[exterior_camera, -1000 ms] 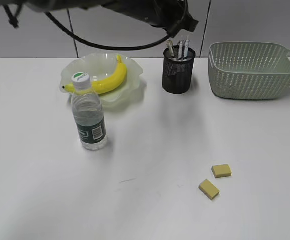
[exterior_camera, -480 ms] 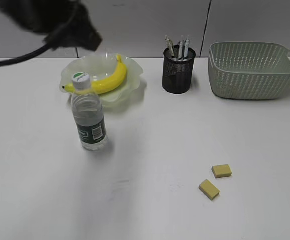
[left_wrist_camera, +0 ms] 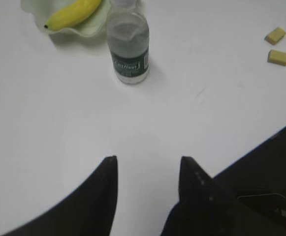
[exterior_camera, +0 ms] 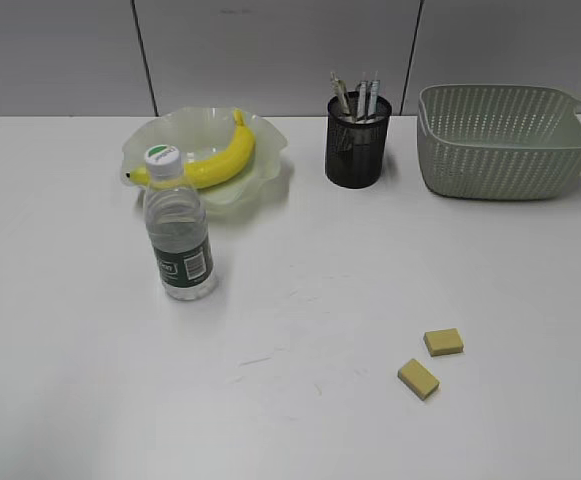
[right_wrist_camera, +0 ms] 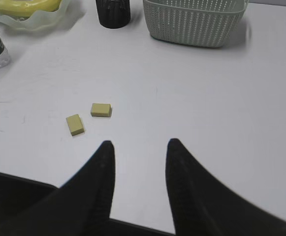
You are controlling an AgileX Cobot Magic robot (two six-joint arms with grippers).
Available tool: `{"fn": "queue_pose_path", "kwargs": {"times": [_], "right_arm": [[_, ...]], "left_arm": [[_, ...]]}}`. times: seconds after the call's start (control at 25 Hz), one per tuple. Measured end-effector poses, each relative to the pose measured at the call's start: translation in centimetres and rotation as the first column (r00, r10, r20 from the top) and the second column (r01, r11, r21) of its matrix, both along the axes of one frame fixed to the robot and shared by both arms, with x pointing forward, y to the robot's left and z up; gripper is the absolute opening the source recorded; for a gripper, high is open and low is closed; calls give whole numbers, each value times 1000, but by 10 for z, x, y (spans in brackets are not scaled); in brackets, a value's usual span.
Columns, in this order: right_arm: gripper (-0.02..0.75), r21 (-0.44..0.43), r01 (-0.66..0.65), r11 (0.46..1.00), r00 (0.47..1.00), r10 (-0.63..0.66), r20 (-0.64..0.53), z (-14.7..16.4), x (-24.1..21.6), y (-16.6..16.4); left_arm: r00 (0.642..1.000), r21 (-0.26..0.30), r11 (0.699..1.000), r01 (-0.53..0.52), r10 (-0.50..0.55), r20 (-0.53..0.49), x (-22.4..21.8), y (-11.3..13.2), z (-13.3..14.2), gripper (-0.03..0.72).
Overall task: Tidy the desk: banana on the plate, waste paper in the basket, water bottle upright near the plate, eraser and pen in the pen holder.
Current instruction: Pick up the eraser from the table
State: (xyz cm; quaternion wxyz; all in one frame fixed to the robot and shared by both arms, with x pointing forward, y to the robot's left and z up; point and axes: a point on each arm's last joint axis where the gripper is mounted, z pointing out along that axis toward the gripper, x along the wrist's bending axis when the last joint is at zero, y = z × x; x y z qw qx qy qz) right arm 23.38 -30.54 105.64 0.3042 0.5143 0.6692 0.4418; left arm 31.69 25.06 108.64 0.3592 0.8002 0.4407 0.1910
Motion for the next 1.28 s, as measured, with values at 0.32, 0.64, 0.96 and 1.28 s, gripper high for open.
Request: {"fn": "queue_pose_path", "kwargs": {"times": [0.32, 0.64, 0.96, 1.28], "right_arm": [[288, -1, 0, 1000, 1000, 0, 0, 0, 0, 0], [288, -1, 0, 1000, 1000, 0, 0, 0, 0, 0], [288, 28, -47, 999, 999, 47, 17, 9, 4, 7], [288, -92, -93, 991, 981, 75, -177, 20, 104, 46]], "left_arm": [[996, -123, 990, -66, 73, 57, -54, 36, -4, 358], [996, -127, 988, -83, 86, 22, -57, 38, -25, 287], [996, -128, 988, -83, 87, 23, -57, 38, -25, 277], [972, -207, 963, -170, 199, 128, -74, 50, -23, 268]]}}
